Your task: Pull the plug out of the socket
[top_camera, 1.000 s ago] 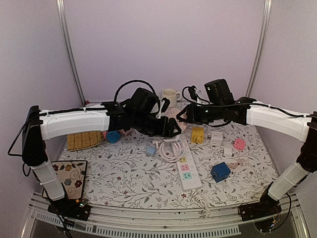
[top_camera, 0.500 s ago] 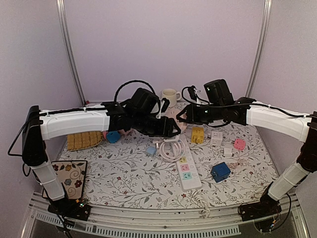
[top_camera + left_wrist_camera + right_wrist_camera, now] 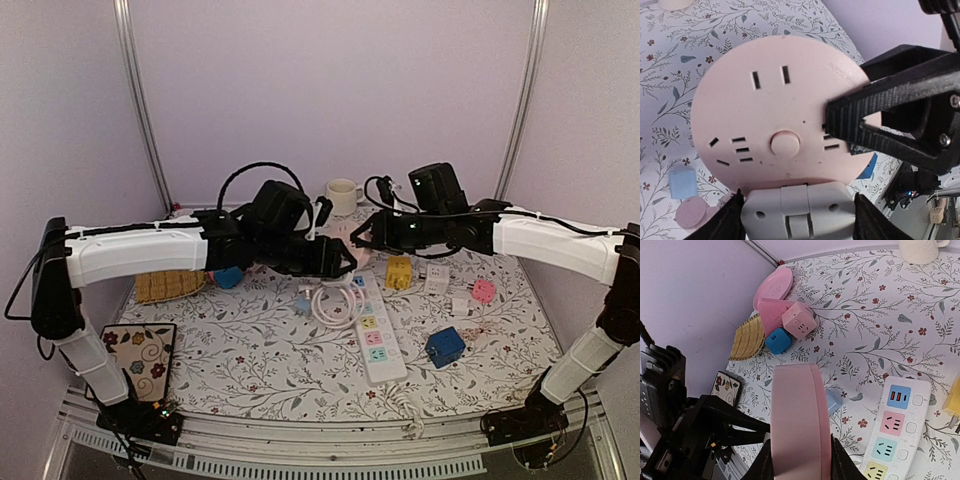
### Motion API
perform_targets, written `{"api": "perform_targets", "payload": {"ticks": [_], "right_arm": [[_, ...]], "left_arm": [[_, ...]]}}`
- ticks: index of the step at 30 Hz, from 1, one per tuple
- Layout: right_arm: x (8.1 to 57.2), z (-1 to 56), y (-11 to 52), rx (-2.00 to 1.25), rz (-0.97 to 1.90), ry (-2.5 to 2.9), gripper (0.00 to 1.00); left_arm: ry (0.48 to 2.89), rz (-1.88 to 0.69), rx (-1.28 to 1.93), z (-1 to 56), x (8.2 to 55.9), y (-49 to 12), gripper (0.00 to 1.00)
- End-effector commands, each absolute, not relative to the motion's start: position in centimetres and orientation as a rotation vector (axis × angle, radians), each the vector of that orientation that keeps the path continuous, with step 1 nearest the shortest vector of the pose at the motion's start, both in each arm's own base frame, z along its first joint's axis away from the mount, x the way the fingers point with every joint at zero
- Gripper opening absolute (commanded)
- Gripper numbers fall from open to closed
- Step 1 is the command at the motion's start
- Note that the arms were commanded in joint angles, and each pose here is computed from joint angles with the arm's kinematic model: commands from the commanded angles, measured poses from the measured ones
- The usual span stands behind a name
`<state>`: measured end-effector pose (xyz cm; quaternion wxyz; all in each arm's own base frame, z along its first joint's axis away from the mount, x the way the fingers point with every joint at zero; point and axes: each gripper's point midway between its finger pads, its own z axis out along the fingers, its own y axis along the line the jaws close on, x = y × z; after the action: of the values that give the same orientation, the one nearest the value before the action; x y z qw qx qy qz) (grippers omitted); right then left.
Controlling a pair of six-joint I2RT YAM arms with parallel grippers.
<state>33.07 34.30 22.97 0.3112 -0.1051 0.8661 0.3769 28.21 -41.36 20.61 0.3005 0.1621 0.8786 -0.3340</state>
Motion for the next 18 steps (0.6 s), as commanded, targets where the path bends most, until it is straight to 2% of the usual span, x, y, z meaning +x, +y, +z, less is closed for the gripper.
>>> {"api": "perform_targets", "payload": {"ticks": [1,18], "right_arm": [[34.5,20.5,32.4,-0.188,0.902,2.337,0.04],[34.3,19.5,32.6,-0.141,0.934,2.386,0.03]], "left_arm": [[2.136,-0.979,0.397,26.7,27.6,-40.7,0.23],[2.072,-0.853,0.347,27.1,27.1,-38.0,0.22]]}}
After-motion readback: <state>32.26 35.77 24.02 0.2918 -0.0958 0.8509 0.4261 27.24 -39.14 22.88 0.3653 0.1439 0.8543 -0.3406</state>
